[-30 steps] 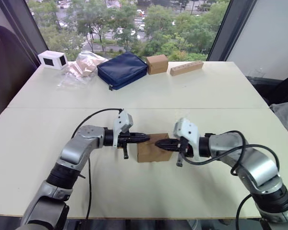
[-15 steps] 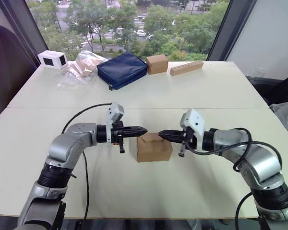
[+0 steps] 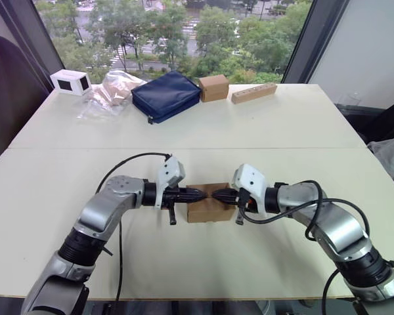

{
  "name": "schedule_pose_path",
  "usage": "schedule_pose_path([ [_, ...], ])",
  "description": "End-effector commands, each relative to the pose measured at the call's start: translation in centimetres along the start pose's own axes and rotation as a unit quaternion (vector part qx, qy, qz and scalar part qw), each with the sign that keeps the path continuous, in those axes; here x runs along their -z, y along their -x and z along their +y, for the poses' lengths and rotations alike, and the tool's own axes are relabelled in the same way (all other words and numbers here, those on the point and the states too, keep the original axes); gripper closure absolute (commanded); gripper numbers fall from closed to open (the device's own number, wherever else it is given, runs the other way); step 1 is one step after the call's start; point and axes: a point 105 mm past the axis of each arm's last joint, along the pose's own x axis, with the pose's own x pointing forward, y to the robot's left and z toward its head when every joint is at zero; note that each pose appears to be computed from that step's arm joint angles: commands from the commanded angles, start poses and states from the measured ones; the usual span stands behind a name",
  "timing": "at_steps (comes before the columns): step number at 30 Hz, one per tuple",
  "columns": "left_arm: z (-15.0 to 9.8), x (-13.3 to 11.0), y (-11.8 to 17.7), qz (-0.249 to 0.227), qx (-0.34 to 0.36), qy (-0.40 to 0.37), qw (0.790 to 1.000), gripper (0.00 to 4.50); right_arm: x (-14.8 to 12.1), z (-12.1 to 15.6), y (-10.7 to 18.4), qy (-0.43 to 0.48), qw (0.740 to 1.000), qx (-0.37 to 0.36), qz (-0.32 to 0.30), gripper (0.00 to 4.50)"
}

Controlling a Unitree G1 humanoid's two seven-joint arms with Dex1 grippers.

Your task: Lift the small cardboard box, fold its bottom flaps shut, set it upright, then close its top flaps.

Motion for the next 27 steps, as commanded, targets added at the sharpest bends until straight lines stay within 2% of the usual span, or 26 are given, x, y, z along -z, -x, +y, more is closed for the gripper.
schedule_pose_path([
  [1, 0.3, -0.1, 0.3, -0.001, -0.009, -0.005, 1.0, 4.49, -0.5, -0.2, 0.0, 0.004, 1.0, 0.006, -0.009, 4.5],
  [4, 0.7, -0.8, 0.6, -0.022, -0.023, 0.002, 0.999, 4.49, -1.0, -0.5, 0.2, -0.003, 1.0, 0.01, -0.026, 4.5],
  [11, 2.6, -5.5, 4.5, -0.17, -0.126, 0.034, 0.977, 4.49, -3.8, -1.8, 2.9, -0.054, 0.989, 0.026, -0.132, 4.5],
  [14, 2.3, -3.6, 6.1, -0.101, -0.155, 0.056, 0.981, 4.49, -4.2, -2.7, 5.0, -0.092, 0.981, 0.048, -0.166, 4.5],
  [16, 1.5, -2.2, 7.5, -0.076, -0.154, 0.07, 0.983, 4.49, -3.5, -3.1, 6.6, -0.125, 0.976, 0.061, -0.17, 4.5],
  [18, 1.1, -1.3, 8.3, -0.065, -0.158, 0.087, 0.982, 4.49, -2.4, -2.9, 7.3, -0.138, 0.976, 0.068, -0.152, 4.5],
  [23, -1.5, 3.1, 10.4, 0.002, -0.179, 0.113, 0.977, 4.49, 1.9, -1.1, 9.1, -0.2, 0.973, 0.079, -0.088, 4.5],
  [27, -3.1, 4.9, 11.2, 0.02, -0.191, 0.147, 0.97, 4.49, 4.3, 0.1, 10.2, -0.236, 0.968, 0.071, -0.049, 4.5],
])
